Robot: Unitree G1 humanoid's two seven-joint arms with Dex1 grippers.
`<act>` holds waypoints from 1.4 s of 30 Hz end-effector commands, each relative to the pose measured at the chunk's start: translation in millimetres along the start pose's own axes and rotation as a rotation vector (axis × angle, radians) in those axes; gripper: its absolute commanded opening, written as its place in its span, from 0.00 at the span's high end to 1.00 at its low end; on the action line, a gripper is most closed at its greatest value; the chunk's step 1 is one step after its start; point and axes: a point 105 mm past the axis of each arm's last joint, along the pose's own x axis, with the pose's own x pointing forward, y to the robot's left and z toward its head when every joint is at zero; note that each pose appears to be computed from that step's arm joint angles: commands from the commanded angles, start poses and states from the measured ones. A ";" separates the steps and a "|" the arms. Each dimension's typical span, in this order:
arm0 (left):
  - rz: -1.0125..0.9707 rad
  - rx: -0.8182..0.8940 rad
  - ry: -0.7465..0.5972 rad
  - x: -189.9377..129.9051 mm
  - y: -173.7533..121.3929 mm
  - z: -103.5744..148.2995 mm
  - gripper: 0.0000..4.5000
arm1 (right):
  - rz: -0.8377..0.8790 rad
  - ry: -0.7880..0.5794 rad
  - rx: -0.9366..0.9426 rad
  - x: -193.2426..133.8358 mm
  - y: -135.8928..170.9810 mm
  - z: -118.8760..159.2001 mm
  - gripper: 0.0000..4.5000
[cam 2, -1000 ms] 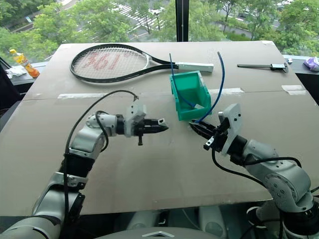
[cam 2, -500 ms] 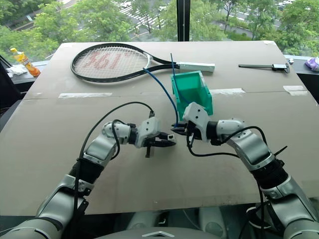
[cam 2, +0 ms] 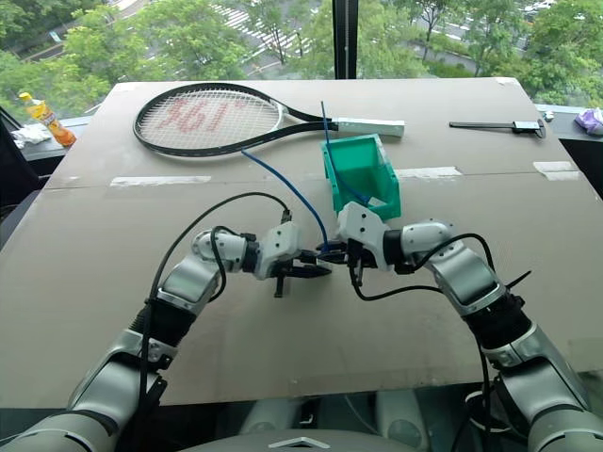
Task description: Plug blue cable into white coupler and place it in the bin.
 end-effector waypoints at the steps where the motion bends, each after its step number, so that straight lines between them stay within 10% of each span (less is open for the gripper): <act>1: -0.009 -0.010 0.049 -0.2 -2.0 -10.6 0.93 | 0.016 0.027 -0.022 1.9 1.6 -4.0 1.00; 29: 0.021 -0.001 0.027 1.7 -0.7 -7.5 0.93 | 0.212 0.305 0.005 17.3 16.0 -78.3 1.00; 33: 0.047 -0.029 -0.003 -0.2 -0.1 -3.5 0.93 | 0.012 0.120 0.016 18.0 -8.1 -55.7 1.00; 42: 0.193 -0.211 -0.161 -25.3 17.3 29.5 0.93 | -0.291 -0.341 -0.076 -63.6 -17.5 66.9 0.12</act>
